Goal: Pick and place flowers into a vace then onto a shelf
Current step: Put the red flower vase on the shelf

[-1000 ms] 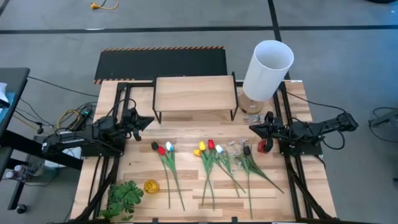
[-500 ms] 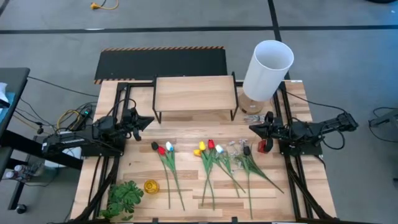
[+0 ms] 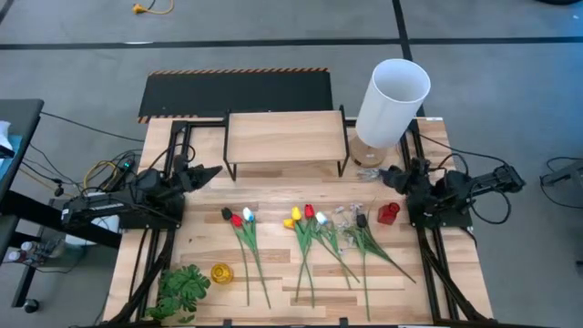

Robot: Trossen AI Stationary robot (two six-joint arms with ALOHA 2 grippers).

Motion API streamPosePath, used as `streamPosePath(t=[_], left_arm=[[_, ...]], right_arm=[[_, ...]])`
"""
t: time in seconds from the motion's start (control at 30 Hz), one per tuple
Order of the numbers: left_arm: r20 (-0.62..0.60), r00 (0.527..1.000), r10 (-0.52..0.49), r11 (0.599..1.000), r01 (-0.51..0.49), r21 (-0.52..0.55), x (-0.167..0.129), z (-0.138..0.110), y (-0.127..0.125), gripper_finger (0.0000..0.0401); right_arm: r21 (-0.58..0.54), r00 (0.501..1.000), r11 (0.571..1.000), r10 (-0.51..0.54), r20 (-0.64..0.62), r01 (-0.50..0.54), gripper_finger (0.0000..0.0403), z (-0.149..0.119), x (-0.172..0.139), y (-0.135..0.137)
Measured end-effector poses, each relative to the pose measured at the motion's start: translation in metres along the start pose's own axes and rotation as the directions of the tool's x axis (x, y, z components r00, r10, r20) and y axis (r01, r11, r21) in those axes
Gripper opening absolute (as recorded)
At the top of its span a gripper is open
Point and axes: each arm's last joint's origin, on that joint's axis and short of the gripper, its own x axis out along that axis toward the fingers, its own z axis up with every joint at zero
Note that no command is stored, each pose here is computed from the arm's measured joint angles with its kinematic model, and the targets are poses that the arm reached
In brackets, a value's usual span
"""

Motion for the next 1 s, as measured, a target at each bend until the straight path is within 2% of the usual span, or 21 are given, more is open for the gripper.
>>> streamPosePath(t=[0.2,0.3,0.5,0.67,0.83,1.0], left_arm=[[0.055,0.995,-0.089,0.992,0.093,-0.088,-0.001,0.005,-0.009,0.0],[0.06,0.982,-0.18,0.981,0.184,-0.068,-0.002,0.009,-0.016,0.0],[0.076,0.936,-0.343,0.938,0.346,-0.028,-0.006,0.015,-0.029,0.0],[0.09,0.921,-0.378,0.924,0.381,-0.021,-0.007,0.017,-0.032,0.0],[0.083,0.921,-0.38,0.923,0.383,-0.021,-0.007,0.016,-0.032,0.0],[0.08,0.921,-0.38,0.923,0.383,-0.021,-0.007,0.016,-0.032,0.0]], right_arm=[[0.05,0.998,0.997,0.051,0.042,-0.053,0.0,0.005,0.0,0.005],[0.074,0.997,0.995,0.064,0.037,-0.067,0.0,0.005,-0.001,0.006],[0.059,0.987,0.986,0.158,-0.009,-0.157,0.0,0.01,0.001,0.017],[-0.01,0.977,0.977,0.211,-0.036,-0.211,0.0,0.03,0.005,0.041],[-0.087,0.983,0.995,0.04,-0.178,-0.056,0.0,0.045,0.01,0.057],[-0.122,0.937,0.987,-0.138,-0.321,0.103,0.0,0.054,0.017,0.07]])
